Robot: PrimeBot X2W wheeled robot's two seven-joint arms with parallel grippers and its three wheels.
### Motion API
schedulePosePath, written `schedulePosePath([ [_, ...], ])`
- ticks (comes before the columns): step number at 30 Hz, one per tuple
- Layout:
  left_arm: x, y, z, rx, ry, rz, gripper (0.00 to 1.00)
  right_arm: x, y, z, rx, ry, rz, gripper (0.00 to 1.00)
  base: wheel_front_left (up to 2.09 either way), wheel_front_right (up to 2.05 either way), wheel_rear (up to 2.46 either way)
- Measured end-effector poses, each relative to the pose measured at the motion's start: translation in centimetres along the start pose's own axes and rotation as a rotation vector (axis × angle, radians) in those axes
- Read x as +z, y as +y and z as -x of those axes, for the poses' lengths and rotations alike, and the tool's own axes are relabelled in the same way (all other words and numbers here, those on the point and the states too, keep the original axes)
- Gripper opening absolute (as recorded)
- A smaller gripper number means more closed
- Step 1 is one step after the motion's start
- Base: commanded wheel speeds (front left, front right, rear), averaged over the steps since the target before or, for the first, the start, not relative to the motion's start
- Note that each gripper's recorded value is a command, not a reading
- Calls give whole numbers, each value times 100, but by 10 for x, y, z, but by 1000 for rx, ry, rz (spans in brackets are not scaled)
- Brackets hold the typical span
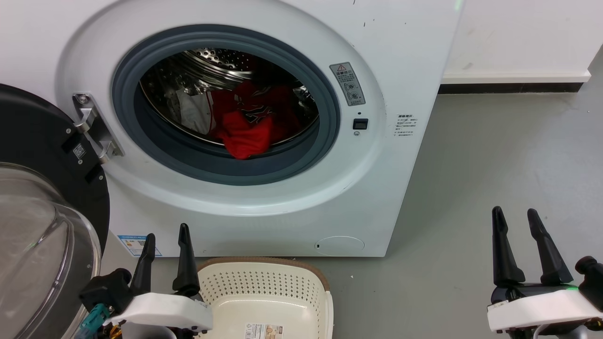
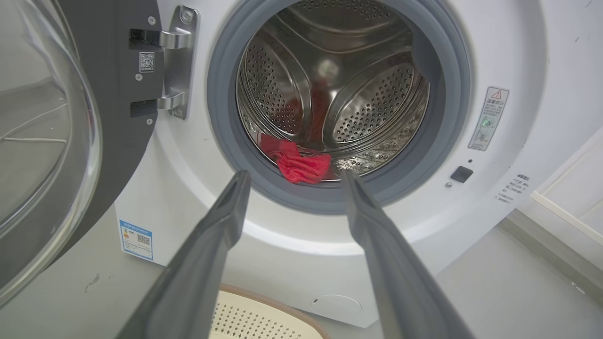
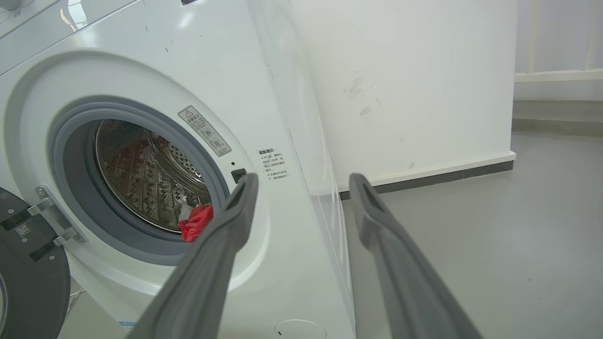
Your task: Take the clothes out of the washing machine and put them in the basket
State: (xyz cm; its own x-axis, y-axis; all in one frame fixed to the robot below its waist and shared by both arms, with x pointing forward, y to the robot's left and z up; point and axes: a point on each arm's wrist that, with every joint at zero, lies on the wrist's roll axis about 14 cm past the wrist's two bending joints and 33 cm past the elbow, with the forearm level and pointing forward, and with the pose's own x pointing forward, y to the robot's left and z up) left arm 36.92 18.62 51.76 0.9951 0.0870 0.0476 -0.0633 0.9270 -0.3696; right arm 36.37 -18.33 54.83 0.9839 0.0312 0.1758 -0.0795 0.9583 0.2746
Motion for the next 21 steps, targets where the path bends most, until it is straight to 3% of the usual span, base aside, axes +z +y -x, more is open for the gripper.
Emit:
schedulePosePath([
  [21,4,-7,4,-36,-47,-175,100,6,9,5,44,-30,182,100,0,0,0],
])
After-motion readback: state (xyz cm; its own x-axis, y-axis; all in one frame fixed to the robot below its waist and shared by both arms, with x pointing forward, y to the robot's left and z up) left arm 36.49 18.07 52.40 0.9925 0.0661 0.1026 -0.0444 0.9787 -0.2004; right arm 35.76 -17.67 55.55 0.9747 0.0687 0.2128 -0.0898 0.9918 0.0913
